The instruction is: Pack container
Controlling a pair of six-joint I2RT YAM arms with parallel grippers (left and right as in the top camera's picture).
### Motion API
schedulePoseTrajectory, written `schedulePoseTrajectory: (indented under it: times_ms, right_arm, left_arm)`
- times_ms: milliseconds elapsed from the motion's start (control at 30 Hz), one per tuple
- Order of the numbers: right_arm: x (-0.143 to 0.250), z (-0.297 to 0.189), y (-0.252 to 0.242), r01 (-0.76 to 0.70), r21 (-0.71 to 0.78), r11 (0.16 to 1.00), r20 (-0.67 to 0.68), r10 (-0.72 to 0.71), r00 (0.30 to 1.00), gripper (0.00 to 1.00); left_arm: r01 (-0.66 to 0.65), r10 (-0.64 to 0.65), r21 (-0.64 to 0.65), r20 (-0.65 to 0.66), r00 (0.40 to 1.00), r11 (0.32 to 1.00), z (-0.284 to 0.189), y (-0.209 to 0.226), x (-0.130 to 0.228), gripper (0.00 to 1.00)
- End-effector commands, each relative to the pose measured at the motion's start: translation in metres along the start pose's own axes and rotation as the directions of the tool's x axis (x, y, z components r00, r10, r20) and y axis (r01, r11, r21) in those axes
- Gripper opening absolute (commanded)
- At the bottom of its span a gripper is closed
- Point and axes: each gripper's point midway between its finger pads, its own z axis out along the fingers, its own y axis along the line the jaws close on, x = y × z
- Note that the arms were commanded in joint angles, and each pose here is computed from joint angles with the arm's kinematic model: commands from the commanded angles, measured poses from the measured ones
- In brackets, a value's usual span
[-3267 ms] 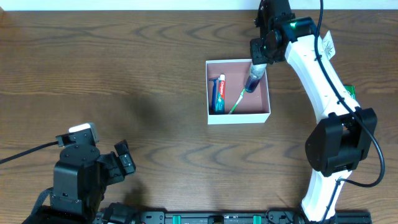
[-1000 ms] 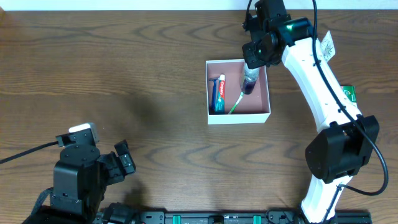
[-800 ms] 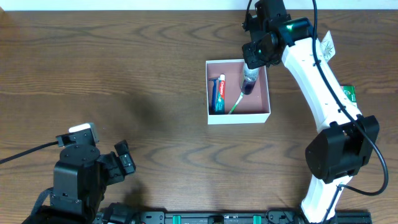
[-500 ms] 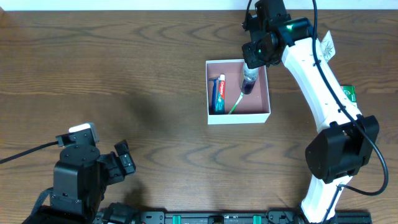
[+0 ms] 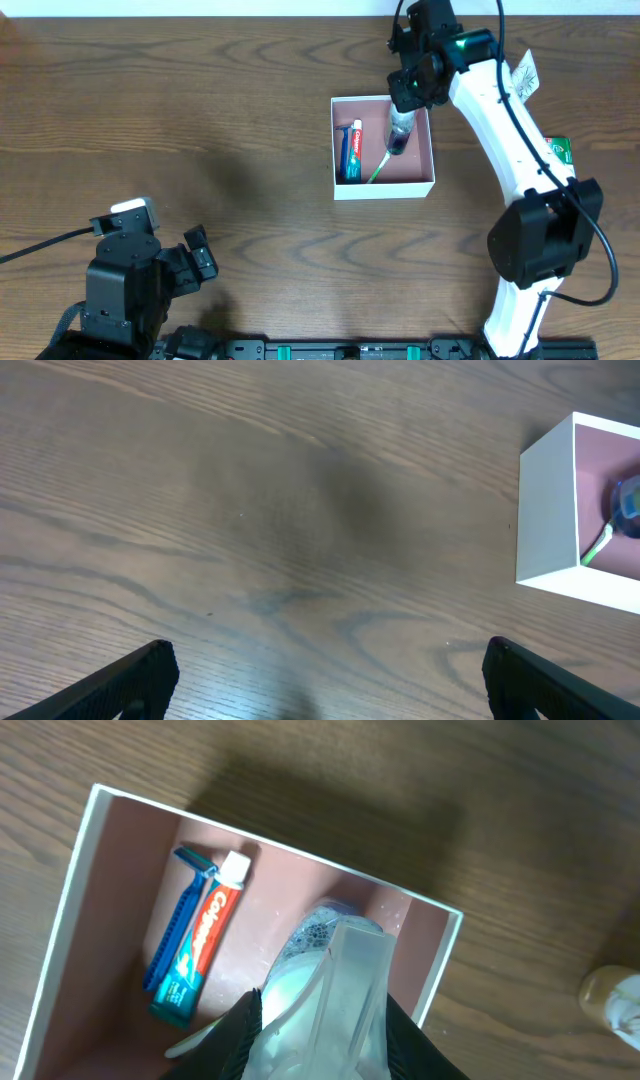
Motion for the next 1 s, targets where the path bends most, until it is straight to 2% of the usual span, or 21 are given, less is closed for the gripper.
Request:
schedulePoseTrajectory:
  times_ms: [0, 367, 633, 967]
  right_arm:
    - [-0.002, 0.006, 0.004, 0.018, -0.009, 1.000, -0.003, -0.018, 1.000, 0.29]
    - [-0.001, 0.010, 0.002, 0.016, -0.004, 1.000, -0.010, -0.016, 1.000, 0.31]
    - [-0.001, 0.010, -0.010, 0.014, 0.056, 0.998, -0.012, -0.013, 1.000, 0.33]
    - [0.000, 0.009, -0.025, 0.002, 0.090, 0.996, -0.016, 0.000, 1.000, 0.47]
  left_arm:
    - [0.013, -0.013, -0.011, 0.003, 1.000, 1.000, 0.000, 0.002, -0.001, 0.98]
    - [0.013, -0.013, -0.011, 0.003, 1.000, 1.000, 0.000, 0.002, -0.001, 0.98]
    - [0.013, -0.013, -0.011, 0.003, 1.000, 1.000, 0.000, 0.002, -0.001, 0.98]
    - [0.013, -0.013, -0.011, 0.003, 1.000, 1.000, 0.000, 0.002, -0.001, 0.98]
